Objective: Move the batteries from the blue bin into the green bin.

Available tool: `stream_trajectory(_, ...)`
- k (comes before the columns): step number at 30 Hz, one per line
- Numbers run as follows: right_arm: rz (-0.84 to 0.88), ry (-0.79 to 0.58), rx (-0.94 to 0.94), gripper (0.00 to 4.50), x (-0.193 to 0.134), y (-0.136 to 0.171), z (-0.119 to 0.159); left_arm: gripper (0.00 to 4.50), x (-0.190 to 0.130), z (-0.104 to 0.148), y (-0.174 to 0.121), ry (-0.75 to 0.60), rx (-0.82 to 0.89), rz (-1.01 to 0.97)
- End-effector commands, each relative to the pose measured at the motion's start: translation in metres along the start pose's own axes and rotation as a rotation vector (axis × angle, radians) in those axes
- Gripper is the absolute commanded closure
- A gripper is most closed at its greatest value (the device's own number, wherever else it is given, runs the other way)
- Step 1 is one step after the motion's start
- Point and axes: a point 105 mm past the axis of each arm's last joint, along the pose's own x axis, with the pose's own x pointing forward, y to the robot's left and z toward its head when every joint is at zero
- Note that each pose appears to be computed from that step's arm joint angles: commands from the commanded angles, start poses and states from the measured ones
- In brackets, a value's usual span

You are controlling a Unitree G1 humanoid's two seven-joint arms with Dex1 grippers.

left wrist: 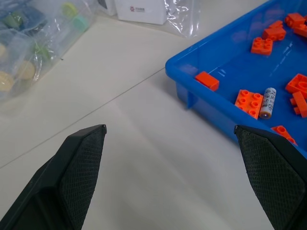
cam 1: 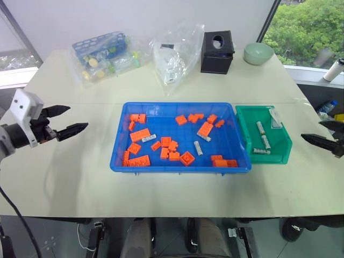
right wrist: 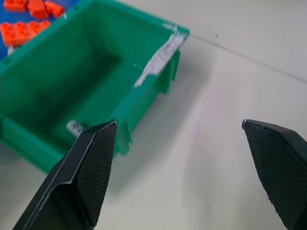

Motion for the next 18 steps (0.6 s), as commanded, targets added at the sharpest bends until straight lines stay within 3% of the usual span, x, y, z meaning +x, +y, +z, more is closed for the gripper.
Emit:
stream_trajectory(1,-0.01,-0.032,-0.022,0.18,0.0,0.0,0.009,0.0,-0.005,0.007,0.0,-0.013,0.082,0.023)
stream_trajectory(18,-0.017,-0.017,-0.014,0.18,0.01,0.002,0.006,0.0,-0.005,0.015,-0.001,-0.048,0.077,0.038)
